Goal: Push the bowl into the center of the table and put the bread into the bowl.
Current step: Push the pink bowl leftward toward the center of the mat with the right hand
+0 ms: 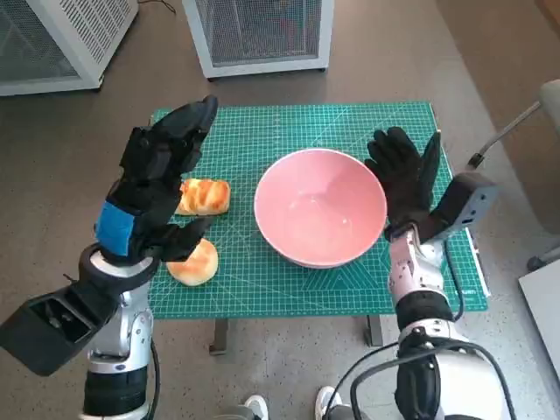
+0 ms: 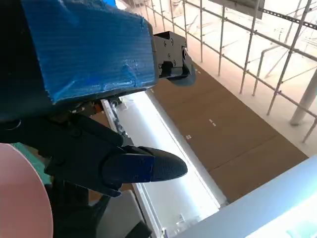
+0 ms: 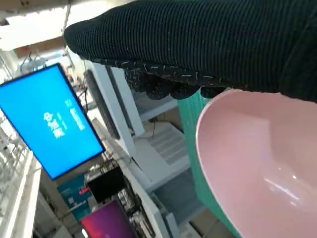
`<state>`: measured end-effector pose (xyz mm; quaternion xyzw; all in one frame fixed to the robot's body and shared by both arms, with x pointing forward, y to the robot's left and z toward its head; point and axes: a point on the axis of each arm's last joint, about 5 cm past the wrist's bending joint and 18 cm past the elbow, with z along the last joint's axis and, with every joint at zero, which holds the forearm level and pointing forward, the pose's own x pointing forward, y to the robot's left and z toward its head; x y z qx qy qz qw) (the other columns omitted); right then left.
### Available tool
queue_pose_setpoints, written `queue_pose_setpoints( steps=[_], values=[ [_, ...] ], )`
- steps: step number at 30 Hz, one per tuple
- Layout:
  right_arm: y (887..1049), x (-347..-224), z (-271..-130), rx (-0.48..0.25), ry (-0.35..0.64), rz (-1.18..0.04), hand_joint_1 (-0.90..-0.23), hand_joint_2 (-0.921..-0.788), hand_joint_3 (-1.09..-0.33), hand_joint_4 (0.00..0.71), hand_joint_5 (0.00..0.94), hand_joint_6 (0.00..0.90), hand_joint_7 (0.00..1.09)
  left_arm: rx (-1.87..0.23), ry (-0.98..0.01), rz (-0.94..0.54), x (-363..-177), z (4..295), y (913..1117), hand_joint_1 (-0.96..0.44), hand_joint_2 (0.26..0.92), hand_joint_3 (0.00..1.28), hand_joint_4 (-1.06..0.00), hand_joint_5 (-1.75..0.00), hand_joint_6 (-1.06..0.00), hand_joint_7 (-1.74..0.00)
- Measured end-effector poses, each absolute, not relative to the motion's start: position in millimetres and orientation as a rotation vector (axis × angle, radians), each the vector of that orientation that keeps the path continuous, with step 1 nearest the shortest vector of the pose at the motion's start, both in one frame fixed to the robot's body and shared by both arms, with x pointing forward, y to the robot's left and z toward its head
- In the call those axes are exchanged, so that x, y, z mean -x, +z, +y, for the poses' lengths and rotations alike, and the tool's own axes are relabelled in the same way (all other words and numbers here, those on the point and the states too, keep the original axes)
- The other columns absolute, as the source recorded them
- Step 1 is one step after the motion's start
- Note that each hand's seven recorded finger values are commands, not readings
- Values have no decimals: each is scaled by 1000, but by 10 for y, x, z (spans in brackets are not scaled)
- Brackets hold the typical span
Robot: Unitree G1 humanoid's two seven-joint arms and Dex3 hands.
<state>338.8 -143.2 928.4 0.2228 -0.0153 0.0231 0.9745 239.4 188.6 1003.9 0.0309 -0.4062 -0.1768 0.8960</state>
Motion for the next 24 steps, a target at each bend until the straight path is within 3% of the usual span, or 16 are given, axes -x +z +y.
queue_pose_setpoints(
  steps=[11, 19, 24],
  values=[
    [9313, -3407, -1267, -469, 92, -7, -295, -901, -594, 444, 7, 256, 446, -70, -350, -840, -2373, 1912, 10034, -565, 921, 335, -176, -3, -114, -453],
    [9336, -3418, -1253, -467, 100, -6, -296, -910, -578, 441, 3, 266, 430, -75, -344, -844, -2358, 1913, 10038, -566, 921, 335, -176, -2, -124, -438],
    [9357, -3427, -1279, -424, 113, -17, -294, -911, -578, 434, 1, 270, 430, -78, -337, -845, -2326, 1916, 10030, -570, 921, 334, -176, -2, -130, -430]
  ],
)
